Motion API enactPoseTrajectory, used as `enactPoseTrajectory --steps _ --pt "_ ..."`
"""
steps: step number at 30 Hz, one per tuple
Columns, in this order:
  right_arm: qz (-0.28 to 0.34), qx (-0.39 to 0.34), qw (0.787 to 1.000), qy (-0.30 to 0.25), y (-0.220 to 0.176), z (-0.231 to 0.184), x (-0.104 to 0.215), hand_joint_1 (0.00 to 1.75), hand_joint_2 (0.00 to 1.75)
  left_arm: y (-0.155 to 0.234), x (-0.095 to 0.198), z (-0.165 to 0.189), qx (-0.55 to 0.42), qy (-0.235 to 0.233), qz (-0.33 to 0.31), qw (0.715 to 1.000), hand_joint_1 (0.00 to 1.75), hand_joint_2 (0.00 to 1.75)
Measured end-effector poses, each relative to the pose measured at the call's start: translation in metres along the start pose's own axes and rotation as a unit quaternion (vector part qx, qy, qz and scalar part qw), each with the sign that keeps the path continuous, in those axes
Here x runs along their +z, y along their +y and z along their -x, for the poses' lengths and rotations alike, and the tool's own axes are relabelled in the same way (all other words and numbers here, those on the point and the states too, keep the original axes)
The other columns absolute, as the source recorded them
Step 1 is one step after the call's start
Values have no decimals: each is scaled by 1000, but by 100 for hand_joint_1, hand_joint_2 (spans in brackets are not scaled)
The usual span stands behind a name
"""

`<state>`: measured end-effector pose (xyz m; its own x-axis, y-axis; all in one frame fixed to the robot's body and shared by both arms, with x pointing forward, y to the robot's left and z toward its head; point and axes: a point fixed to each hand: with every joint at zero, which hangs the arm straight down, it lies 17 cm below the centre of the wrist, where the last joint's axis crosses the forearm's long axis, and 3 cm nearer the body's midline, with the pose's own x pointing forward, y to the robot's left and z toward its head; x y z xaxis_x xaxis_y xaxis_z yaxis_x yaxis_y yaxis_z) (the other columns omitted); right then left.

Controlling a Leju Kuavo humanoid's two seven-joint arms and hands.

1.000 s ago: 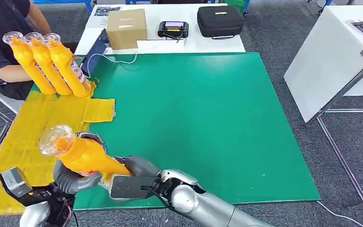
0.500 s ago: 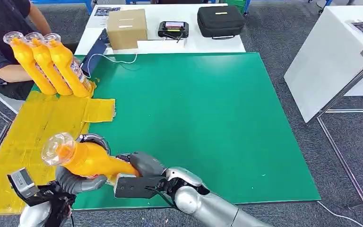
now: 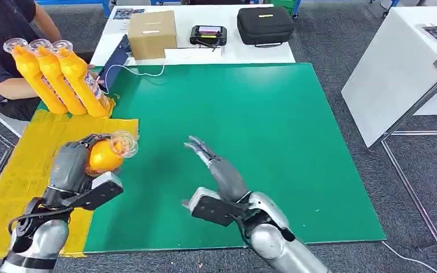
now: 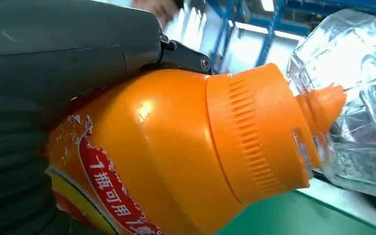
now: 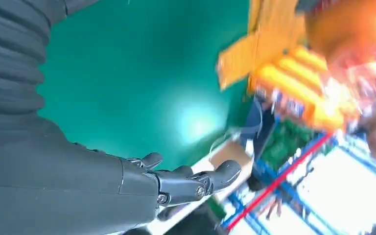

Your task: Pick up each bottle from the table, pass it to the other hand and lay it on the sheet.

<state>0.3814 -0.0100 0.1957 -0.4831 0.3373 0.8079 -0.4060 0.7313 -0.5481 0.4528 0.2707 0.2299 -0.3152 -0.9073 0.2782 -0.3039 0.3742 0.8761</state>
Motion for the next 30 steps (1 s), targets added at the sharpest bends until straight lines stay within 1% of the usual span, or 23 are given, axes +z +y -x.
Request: enactPoseTrajectory --steps 4,8,11,15,17,19,20,21,23,24,27,30 --pt "26 4 1000 -3 -23 1 12 0 175 3 -3 25 -61 15 -1 998 175 175" --pt "39 7 999 -3 -34 1 20 0 175 5 1 50 -125 35 0 992 175 175" --pt "44 8 999 -6 -38 -1 22 0 175 0 5 61 -170 41 7 985 175 175" --pt "48 8 999 -11 -43 -4 23 0 175 -16 15 75 -212 52 28 975 175 175" --pt "48 7 999 -12 -43 -5 23 0 175 -36 27 86 -238 58 51 968 175 175" --pt "46 5 999 -13 -43 -6 23 0 175 -60 43 94 -244 63 80 964 175 175" --pt "46 5 999 -14 -43 -6 22 0 175 -70 49 96 -244 65 92 963 49 175" --pt "46 4 999 -15 -44 -8 21 0 175 -82 57 100 -244 67 105 962 0 175" --pt "45 3 999 -18 -45 -9 20 0 175 -103 70 107 -248 68 134 957 0 175" --pt "43 3 999 -19 -44 -10 19 0 175 -113 77 107 -247 60 148 956 0 0" --pt "39 2 999 -23 -43 -13 17 0 175 -131 88 106 -237 48 168 956 0 0" --pt "38 1 999 -25 -44 -14 16 0 175 -130 90 102 -250 33 155 955 0 0"
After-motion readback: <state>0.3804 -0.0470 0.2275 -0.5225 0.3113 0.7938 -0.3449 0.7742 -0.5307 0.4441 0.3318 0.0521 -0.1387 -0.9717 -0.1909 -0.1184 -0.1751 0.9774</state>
